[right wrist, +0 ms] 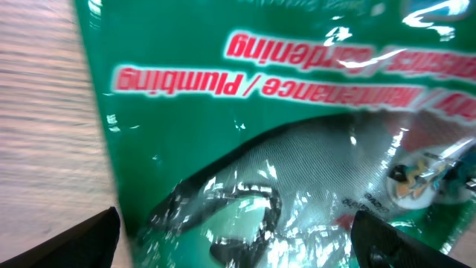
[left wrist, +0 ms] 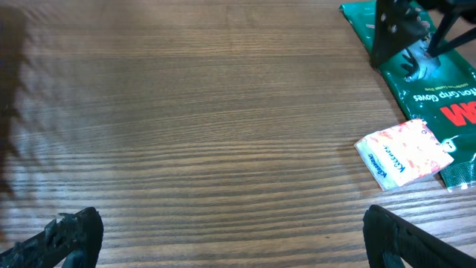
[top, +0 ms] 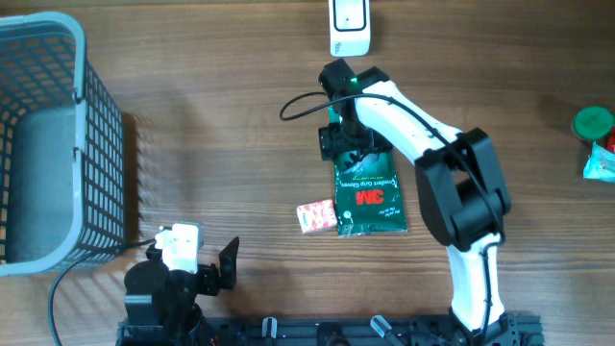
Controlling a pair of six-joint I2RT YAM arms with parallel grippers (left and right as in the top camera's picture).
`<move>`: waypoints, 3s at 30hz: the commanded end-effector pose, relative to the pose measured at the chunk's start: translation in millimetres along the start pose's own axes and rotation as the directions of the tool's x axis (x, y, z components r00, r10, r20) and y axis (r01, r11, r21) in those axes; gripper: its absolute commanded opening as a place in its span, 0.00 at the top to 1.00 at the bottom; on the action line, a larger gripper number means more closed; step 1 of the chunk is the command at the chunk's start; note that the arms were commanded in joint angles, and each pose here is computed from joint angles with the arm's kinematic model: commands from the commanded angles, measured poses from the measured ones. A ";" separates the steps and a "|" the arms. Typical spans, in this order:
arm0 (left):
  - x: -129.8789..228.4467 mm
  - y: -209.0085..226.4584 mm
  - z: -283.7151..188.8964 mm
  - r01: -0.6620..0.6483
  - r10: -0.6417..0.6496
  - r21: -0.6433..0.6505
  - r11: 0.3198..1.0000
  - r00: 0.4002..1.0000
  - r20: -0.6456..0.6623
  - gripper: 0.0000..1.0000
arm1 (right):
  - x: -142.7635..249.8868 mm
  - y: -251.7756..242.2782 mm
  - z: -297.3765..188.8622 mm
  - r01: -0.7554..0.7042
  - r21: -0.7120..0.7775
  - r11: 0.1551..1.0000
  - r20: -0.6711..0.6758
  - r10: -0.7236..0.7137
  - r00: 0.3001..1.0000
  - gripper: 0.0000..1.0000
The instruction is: Scan the item barcode
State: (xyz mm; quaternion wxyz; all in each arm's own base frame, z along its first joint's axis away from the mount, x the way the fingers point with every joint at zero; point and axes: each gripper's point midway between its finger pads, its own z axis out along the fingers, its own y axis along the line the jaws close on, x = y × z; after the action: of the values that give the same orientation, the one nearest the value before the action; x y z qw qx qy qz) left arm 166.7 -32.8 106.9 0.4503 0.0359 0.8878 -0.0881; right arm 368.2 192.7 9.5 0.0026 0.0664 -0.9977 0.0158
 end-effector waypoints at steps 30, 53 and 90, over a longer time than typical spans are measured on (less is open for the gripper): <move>-0.4 -1.1 -0.4 0.008 -0.008 0.007 1.000 1.000 0.006 0.00 | 38.7 -12.9 27.1 -0.138 0.069 0.988 -0.023 0.139 0.990 0.00; -0.4 -1.1 -0.4 0.008 -0.008 0.007 1.000 1.000 0.006 0.00 | 23.5 10.1 -27.5 -0.043 0.078 0.996 0.180 0.028 0.983 0.00; -0.4 -1.1 -0.4 0.008 -0.008 0.007 1.000 1.000 0.006 0.00 | 91.4 51.8 33.1 0.172 -0.185 0.967 -0.138 -0.199 0.970 0.95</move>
State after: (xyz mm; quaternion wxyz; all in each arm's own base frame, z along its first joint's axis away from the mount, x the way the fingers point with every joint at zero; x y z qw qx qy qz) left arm 166.7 -32.8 106.9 0.4503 0.0359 0.8878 -0.0881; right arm 318.2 202.5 -3.5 -0.0446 0.1023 -0.9933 0.0290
